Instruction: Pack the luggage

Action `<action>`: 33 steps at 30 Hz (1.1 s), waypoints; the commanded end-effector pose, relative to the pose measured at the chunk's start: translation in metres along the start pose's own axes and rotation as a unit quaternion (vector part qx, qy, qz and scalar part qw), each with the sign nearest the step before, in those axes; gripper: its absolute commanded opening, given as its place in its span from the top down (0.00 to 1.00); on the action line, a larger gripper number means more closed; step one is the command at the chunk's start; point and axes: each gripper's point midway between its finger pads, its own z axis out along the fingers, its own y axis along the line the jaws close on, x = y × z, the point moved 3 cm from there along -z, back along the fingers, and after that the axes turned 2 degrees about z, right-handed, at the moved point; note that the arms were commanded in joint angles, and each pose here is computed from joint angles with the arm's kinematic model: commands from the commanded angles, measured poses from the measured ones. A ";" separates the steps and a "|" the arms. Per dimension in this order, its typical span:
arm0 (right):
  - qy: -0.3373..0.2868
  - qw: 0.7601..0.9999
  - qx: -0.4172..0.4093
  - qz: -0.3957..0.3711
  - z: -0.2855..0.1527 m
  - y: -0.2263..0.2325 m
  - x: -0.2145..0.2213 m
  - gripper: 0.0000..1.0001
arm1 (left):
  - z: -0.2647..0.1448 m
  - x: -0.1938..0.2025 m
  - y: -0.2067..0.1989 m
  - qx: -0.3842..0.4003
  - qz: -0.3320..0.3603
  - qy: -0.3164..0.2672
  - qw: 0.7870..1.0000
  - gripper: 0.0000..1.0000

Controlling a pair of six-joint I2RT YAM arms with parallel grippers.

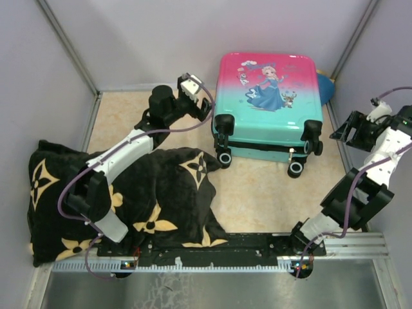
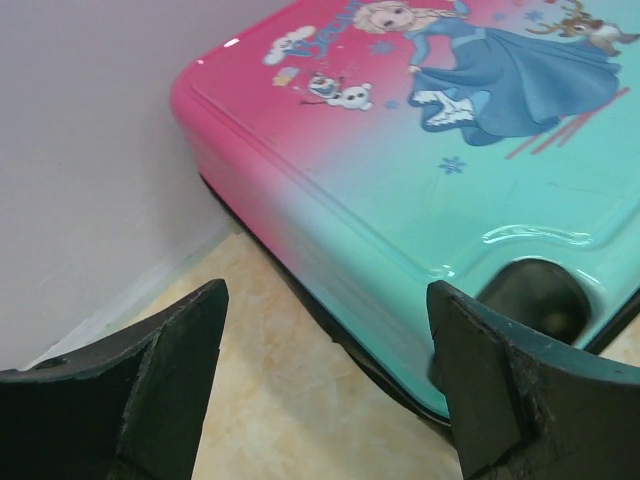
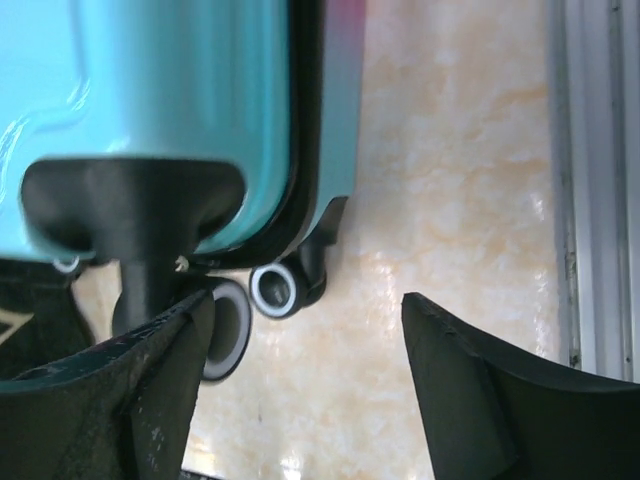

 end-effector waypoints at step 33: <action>0.049 0.998 0.044 0.017 0.102 -0.048 -0.019 0.35 | -0.172 0.161 -0.091 0.393 0.269 0.380 0.793 0.23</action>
